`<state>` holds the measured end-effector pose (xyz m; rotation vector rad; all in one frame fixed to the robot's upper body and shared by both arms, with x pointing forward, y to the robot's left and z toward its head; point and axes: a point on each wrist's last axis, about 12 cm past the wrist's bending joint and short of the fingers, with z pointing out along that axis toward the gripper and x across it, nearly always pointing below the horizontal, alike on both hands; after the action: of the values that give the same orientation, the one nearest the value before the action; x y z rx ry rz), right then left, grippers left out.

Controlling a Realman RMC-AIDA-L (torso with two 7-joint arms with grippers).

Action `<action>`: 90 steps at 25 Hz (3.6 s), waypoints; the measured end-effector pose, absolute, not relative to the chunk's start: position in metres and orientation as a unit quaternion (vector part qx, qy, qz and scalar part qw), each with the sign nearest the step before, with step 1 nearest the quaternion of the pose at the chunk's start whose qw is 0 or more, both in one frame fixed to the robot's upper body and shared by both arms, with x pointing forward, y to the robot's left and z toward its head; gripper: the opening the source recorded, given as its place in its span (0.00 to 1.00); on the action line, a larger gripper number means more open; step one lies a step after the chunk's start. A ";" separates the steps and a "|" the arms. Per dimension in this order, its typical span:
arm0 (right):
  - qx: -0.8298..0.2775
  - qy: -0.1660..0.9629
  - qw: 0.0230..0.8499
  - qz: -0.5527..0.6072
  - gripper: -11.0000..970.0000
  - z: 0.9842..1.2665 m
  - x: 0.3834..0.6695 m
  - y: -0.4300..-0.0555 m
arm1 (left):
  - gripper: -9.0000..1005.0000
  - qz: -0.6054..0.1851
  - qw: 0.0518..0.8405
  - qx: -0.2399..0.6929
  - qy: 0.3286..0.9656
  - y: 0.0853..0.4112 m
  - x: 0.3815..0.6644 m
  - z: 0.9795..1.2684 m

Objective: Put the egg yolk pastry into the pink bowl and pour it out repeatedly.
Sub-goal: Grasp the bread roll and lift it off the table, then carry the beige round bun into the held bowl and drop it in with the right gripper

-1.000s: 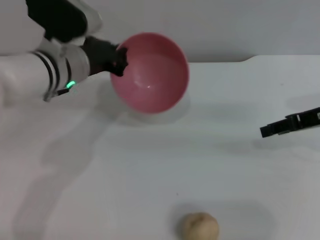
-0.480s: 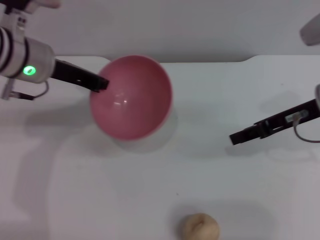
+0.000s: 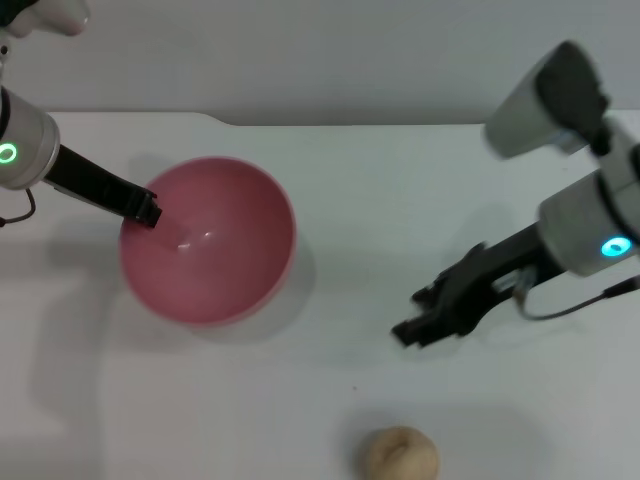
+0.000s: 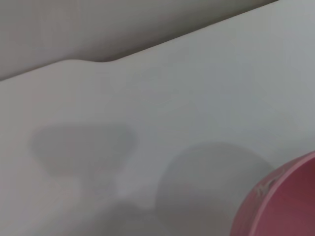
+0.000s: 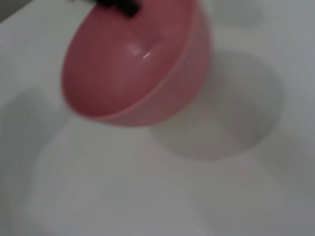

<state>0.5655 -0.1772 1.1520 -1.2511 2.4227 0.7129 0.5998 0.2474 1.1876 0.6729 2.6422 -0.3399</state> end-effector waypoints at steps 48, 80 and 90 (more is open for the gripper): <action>-0.488 0.847 -0.012 0.210 0.43 1.116 0.519 -0.120 | 0.01 -0.123 0.189 0.253 0.941 0.239 0.600 1.186; -0.422 0.873 -0.022 0.245 0.19 1.116 0.531 -0.148 | 0.01 -0.117 0.183 0.265 0.939 0.234 0.599 1.186; -0.387 0.872 0.037 0.298 0.10 1.146 0.550 -0.181 | 0.01 -0.109 0.158 0.302 0.934 0.212 0.597 1.178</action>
<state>0.5505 -0.1810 1.1463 -1.1863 2.6762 0.9137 0.5968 0.2115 1.1783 0.8640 2.6703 -0.3127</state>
